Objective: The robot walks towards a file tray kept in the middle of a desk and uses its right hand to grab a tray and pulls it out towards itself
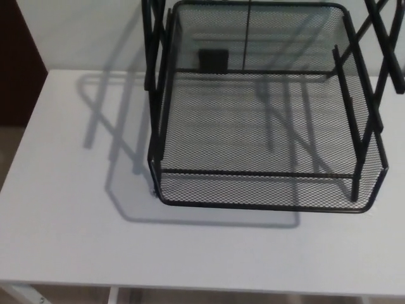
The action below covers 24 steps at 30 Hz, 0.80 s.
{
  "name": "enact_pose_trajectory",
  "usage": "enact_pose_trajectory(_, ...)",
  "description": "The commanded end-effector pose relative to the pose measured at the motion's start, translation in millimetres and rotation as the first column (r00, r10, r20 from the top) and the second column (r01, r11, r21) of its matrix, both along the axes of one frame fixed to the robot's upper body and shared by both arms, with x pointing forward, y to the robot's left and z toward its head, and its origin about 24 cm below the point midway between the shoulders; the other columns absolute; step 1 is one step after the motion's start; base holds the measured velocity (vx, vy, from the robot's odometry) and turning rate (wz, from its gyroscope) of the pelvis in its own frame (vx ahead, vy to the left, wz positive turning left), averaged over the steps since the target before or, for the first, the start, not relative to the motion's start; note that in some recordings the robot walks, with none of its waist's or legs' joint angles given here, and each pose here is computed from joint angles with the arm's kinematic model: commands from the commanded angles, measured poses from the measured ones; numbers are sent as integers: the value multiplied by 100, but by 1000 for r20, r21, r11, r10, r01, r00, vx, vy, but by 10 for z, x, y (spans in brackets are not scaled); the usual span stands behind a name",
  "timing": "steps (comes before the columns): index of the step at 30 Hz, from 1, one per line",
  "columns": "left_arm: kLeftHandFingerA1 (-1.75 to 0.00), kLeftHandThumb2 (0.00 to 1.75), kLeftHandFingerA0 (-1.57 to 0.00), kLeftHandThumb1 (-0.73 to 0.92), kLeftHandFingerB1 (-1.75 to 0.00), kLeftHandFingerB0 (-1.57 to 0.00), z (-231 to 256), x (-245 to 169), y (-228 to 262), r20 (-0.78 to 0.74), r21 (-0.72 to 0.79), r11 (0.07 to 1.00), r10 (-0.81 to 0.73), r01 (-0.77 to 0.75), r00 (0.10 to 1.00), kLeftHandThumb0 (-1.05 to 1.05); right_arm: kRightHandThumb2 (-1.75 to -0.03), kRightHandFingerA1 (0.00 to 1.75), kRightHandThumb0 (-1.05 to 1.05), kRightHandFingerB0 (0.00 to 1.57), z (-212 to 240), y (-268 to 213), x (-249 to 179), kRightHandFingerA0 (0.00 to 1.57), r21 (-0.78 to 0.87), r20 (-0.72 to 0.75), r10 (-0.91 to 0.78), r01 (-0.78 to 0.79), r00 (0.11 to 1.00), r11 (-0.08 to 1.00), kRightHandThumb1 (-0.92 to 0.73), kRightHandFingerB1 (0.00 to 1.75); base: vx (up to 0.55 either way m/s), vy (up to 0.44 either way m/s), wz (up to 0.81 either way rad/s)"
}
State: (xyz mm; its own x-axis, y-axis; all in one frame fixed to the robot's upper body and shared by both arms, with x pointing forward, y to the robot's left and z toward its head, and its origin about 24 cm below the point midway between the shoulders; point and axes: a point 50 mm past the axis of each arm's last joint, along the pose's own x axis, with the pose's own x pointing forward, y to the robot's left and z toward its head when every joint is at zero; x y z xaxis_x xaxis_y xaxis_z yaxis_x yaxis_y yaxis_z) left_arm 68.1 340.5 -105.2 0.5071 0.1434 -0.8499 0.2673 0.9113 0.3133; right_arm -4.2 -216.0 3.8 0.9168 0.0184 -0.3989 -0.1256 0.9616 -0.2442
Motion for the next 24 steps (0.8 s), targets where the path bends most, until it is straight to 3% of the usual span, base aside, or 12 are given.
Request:
enact_pose_trajectory(1,-44,58,-63,58,-54,-45,61,3,67,20,37,998,-47,46,999,-36,-82,64,-51,45,984,-215,32,65,34,503,-47,35,863,999,-45,57,0,0,0)
enact_pose_trajectory(2,-44,57,-62,57,-54,-46,63,-2,70,21,43,998,-50,49,999,-36,-83,65,-53,46,1126,-226,60,67,10,581,-58,64,812,998,-46,58,0,0,0)
enact_pose_trajectory(3,-44,57,-63,57,-54,-47,64,-4,70,23,39,998,-46,45,999,-36,-58,55,-51,51,1214,-233,71,71,15,613,-78,88,786,996,-58,47,0,0,0)
enact_pose_trajectory(7,-44,58,-63,58,-54,-46,74,1,77,29,27,999,-35,34,999,-35,-59,58,-48,48,1512,-268,105,68,-23,742,-77,139,665,990,-61,46,0,0,0)
enact_pose_trajectory(11,-44,58,-62,59,-53,-45,82,26,83,28,32,998,-49,48,998,-35,-59,60,-48,52,1946,-253,143,65,-69,896,-61,274,439,959,-62,48,0,0,0)
enact_pose_trajectory(14,-44,58,-62,59,-52,-46,79,34,90,17,46,997,-66,65,998,-37,-59,67,-50,39,2136,-214,217,52,-92,954,-3,301,300,949,-63,49,0,0,0)
enact_pose_trajectory(16,-44,57,-61,59,-52,-46,86,42,93,20,44,997,-64,63,998,-36,-59,66,-51,41,2215,-189,244,52,-143,972,63,352,228,925,-64,51,0,0,0)
enact_pose_trajectory(17,-44,57,-62,59,-52,-45,81,34,83,21,44,997,-65,64,998,-36,-59,67,-55,41,2252,-176,264,50,-162,972,85,365,217,917,-65,56,0,0,0)
enact_pose_trajectory(20,-44,57,-62,58,-53,-46,87,43,91,24,48,997,-64,63,998,-36,-59,58,-64,31,2317,39,406,32,-342,937,284,364,204,866,-60,47,0,0,0)
enact_pose_trajectory(21,-44,57,-61,58,-54,-45,90,47,86,27,46,997,-64,62,998,-35,-60,51,-62,20,2307,63,435,17,-367,927,311,343,208,865,-61,42,0,0,0)
enact_pose_trajectory(22,-44,57,-61,58,-52,-46,93,50,80,29,44,997,-64,63,998,-35,-79,49,-67,10,2279,113,499,7,-415,906,361,299,218,859,-47,45,0,0,0)
enact_pose_trajectory(24,-44,57,-61,58,-52,-46,97,61,87,28,50,996,-73,72,997,-35,-80,49,-69,12,2228,184,615,6,-434,898,388,274,209,858,-45,46,0,0,0)
